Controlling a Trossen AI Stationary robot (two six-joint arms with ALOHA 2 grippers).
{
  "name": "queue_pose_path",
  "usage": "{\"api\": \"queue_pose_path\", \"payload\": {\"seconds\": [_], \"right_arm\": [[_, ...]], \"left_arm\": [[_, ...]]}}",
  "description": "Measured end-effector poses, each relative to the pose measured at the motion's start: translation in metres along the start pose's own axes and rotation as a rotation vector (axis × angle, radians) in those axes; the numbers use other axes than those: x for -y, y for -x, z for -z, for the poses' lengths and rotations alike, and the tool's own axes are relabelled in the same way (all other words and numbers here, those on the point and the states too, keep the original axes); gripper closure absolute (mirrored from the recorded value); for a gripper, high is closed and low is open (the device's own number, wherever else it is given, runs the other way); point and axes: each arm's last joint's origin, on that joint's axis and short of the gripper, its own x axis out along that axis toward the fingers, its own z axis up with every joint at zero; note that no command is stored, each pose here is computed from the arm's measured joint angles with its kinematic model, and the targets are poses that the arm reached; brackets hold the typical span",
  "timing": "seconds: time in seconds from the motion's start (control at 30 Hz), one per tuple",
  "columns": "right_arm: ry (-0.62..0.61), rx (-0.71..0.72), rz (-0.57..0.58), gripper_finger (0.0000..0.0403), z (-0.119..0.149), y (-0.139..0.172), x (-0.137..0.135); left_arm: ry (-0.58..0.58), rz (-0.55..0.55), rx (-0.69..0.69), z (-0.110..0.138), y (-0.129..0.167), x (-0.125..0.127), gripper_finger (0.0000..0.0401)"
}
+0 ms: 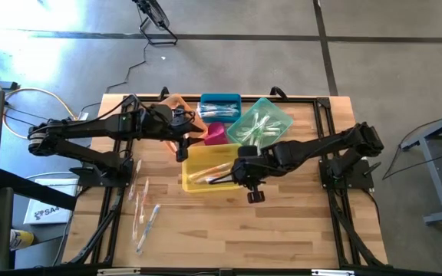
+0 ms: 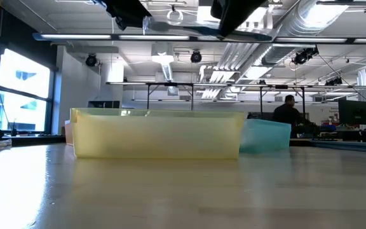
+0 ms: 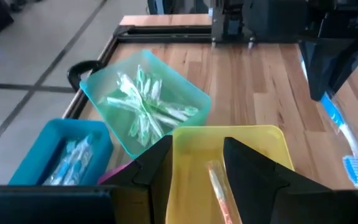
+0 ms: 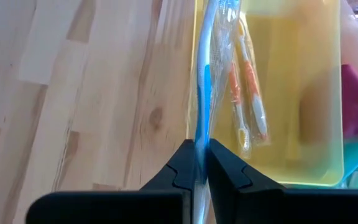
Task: Pick & Place Toothbrushes
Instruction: Put the blue toothbrush into the blue bin
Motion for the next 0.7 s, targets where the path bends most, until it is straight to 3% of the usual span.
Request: {"api": "queue_pose_path", "payload": {"seconds": [0.2,0.33,0.7], "right_arm": [[-0.009,0.019,0.007,0.0389,-0.002,0.000,0.003],[-0.003,0.038,0.009,0.0389,-0.004,0.000,0.004],[0.010,0.115,0.015,0.0389,-0.011,-0.001,0.041]], "left_arm": [[-0.070,0.062,0.016,0.016,-0.001,0.003,0.0263],[-0.102,0.056,0.114,0.035,0.010,0.004,0.0263],[-0.121,0.024,0.322,0.079,0.073,0.006,0.0263]]}}
